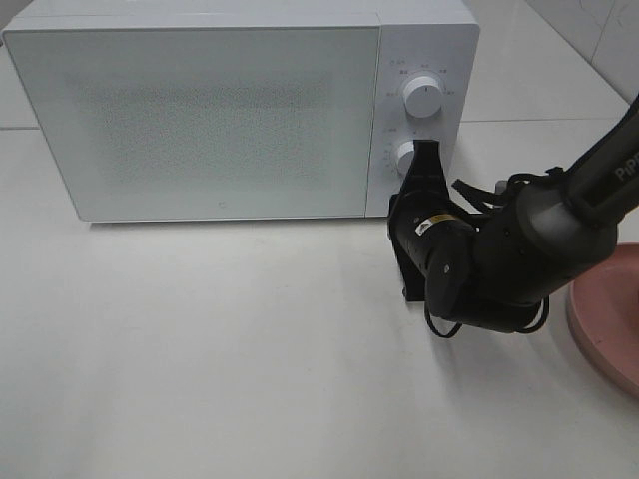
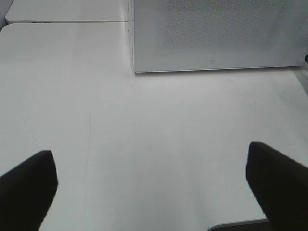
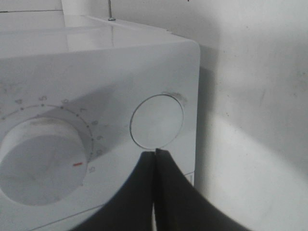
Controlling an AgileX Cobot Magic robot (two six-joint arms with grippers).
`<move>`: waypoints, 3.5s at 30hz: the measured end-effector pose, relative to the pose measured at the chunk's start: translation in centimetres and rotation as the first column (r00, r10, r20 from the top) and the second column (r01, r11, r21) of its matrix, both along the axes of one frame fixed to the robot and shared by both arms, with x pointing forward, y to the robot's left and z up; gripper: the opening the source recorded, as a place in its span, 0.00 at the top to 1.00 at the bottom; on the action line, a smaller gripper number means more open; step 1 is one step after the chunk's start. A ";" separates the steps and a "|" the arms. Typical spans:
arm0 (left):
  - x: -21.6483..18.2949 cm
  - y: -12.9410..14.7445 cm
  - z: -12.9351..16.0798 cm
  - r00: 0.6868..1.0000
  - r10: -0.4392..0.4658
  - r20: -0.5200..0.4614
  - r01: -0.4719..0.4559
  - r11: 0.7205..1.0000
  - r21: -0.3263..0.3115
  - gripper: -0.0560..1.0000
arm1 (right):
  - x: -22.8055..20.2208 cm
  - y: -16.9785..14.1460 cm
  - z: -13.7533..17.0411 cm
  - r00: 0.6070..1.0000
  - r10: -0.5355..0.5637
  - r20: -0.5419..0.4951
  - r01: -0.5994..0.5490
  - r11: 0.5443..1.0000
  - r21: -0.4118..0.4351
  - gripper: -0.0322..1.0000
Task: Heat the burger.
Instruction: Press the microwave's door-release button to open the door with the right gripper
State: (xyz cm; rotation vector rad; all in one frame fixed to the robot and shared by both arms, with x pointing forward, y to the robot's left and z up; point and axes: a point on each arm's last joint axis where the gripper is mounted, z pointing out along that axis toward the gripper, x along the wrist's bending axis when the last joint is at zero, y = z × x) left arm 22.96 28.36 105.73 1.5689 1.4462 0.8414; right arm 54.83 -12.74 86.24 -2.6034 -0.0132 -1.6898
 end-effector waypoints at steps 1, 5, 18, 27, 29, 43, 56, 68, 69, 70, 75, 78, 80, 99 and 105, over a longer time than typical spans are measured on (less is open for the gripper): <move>0.0 0.0 0.0 1.000 0.000 0.000 0.000 1.000 0.000 0.01 | 0.1 -0.1 0.0 1.000 -0.002 0.001 0.002 1.000 0.000 0.96; 0.0 0.0 0.0 1.000 0.000 0.000 0.000 1.000 0.000 0.01 | 0.7 -0.7 0.0 1.000 -0.021 -0.008 0.020 1.000 -0.009 0.96; 0.0 0.0 0.0 1.000 0.000 0.000 0.000 1.000 0.000 0.01 | 1.4 -0.3 -1.0 1.000 -0.020 -0.017 0.020 1.000 -0.020 0.95; 0.0 0.0 0.0 1.000 0.000 0.000 0.000 1.000 0.000 0.01 | 1.9 0.0 -1.6 1.000 -0.023 -0.019 0.023 1.000 -0.019 0.95; 0.0 0.0 0.0 1.000 0.000 0.000 0.000 1.000 0.000 0.01 | 2.0 0.1 -1.5 1.000 -0.024 -0.016 0.024 1.000 -0.017 0.95; 0.0 0.0 0.0 1.000 0.000 0.000 0.000 1.000 0.000 0.01 | 2.7 -0.3 -1.2 0.999 -0.049 -0.005 0.049 0.999 -0.023 0.94; 0.0 0.0 0.0 1.000 0.000 0.000 0.000 1.000 0.000 0.01 | 3.8 0.3 -1.6 0.994 -0.109 -0.007 0.109 0.994 0.012 0.94; 0.0 0.0 0.0 1.000 0.000 0.000 0.000 1.000 0.000 0.01 | 4.0 0.7 -1.5 0.990 -0.137 -0.020 0.138 0.990 0.028 0.93; 0.0 0.0 0.0 1.000 0.000 0.000 0.000 1.000 0.000 0.01 | 4.0 0.7 -1.5 0.990 -0.137 -0.020 0.138 0.990 0.028 0.93; 0.0 0.0 0.0 1.000 0.000 0.000 0.000 1.000 0.000 0.01 | 4.0 0.7 -1.5 0.990 -0.137 -0.020 0.138 0.990 0.028 0.93; 0.0 0.0 0.0 1.000 0.000 0.000 0.000 1.000 0.000 0.01 | 4.0 0.7 -1.5 0.990 -0.137 -0.020 0.138 0.990 0.028 0.93; 0.0 0.0 0.0 1.000 0.000 0.000 0.000 1.000 0.000 0.01 | 4.0 0.6 -1.5 0.991 -0.135 -0.021 0.136 0.990 0.026 0.93; 0.0 0.0 0.0 1.000 0.000 0.000 0.000 1.000 0.000 0.01 | 3.8 0.6 -1.5 0.991 -0.129 -0.020 0.130 0.991 0.022 0.93; 0.0 0.0 0.0 1.000 0.000 0.000 0.000 1.000 0.000 0.01 | 1.7 1.6 -0.5 0.999 -0.040 0.011 0.041 0.998 -0.052 0.93; 0.0 0.0 0.0 1.000 0.000 0.000 0.000 1.000 0.000 0.01 | 0.8 1.1 -0.1 1.000 -0.016 0.000 0.016 0.995 -0.099 0.93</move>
